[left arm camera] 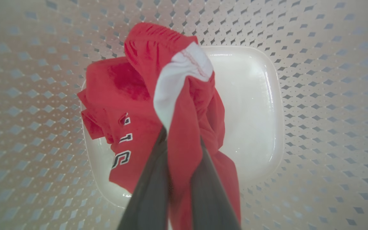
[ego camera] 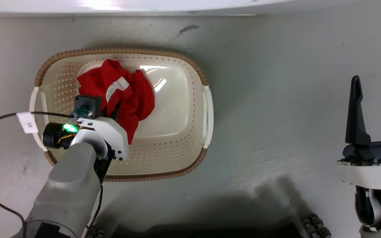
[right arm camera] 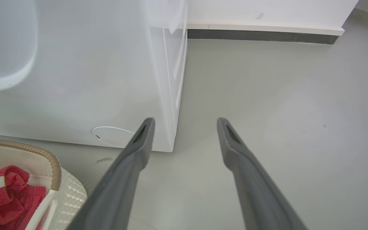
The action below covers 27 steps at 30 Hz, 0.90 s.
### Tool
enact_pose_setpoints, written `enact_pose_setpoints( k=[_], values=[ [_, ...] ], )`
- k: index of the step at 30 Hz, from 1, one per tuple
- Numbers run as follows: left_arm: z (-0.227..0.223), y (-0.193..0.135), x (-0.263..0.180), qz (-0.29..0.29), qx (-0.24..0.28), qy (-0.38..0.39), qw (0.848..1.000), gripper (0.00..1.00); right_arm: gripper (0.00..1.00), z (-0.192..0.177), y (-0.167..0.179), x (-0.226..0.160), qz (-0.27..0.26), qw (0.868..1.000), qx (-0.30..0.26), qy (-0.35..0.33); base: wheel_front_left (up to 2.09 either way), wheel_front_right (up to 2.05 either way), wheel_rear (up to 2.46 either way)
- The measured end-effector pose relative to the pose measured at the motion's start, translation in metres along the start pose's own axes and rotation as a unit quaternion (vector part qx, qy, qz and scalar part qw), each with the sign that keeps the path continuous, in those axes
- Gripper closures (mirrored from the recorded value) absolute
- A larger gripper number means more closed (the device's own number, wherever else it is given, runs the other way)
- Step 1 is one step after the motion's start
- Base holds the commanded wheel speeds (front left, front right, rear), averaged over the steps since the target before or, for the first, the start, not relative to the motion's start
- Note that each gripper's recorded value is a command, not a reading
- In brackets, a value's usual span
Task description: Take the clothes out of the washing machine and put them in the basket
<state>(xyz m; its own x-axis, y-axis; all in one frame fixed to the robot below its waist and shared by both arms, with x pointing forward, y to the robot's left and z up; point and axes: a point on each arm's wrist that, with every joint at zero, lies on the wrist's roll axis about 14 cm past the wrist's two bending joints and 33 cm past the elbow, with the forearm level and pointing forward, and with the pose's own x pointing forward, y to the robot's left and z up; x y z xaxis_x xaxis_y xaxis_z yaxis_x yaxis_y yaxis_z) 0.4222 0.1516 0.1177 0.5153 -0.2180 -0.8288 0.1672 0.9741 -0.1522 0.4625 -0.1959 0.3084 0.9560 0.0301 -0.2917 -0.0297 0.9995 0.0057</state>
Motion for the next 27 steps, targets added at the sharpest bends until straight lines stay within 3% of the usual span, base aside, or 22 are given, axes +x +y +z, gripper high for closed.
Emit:
enact_pose_setpoints(
  k=[5,6,7,16,27],
  values=[
    [-0.009,0.001,0.005,-0.001,0.024,0.015,1.0,1.0,0.0,-0.013,0.005,0.005,0.009,1.0,-0.013,0.013,0.0,0.0,0.0],
    [-0.008,0.004,0.005,0.006,0.021,0.014,1.0,0.15,0.0,-0.014,0.006,0.005,0.01,1.0,-0.012,0.013,0.0,0.0,0.0],
    [-0.007,0.007,0.004,0.011,0.018,0.013,1.0,0.0,0.0,-0.014,0.006,0.005,0.011,1.0,-0.011,0.013,0.0,0.0,0.0],
    [0.003,-0.006,-0.025,-0.008,0.066,-0.001,0.998,0.0,0.0,0.017,0.008,-0.001,0.011,1.0,-0.003,-0.015,0.0,0.0,0.0],
    [0.061,-0.032,-0.091,-0.027,0.065,-0.115,0.991,0.0,0.0,0.086,0.012,-0.038,0.014,0.996,0.011,-0.082,0.0,0.0,0.0]
  ],
)
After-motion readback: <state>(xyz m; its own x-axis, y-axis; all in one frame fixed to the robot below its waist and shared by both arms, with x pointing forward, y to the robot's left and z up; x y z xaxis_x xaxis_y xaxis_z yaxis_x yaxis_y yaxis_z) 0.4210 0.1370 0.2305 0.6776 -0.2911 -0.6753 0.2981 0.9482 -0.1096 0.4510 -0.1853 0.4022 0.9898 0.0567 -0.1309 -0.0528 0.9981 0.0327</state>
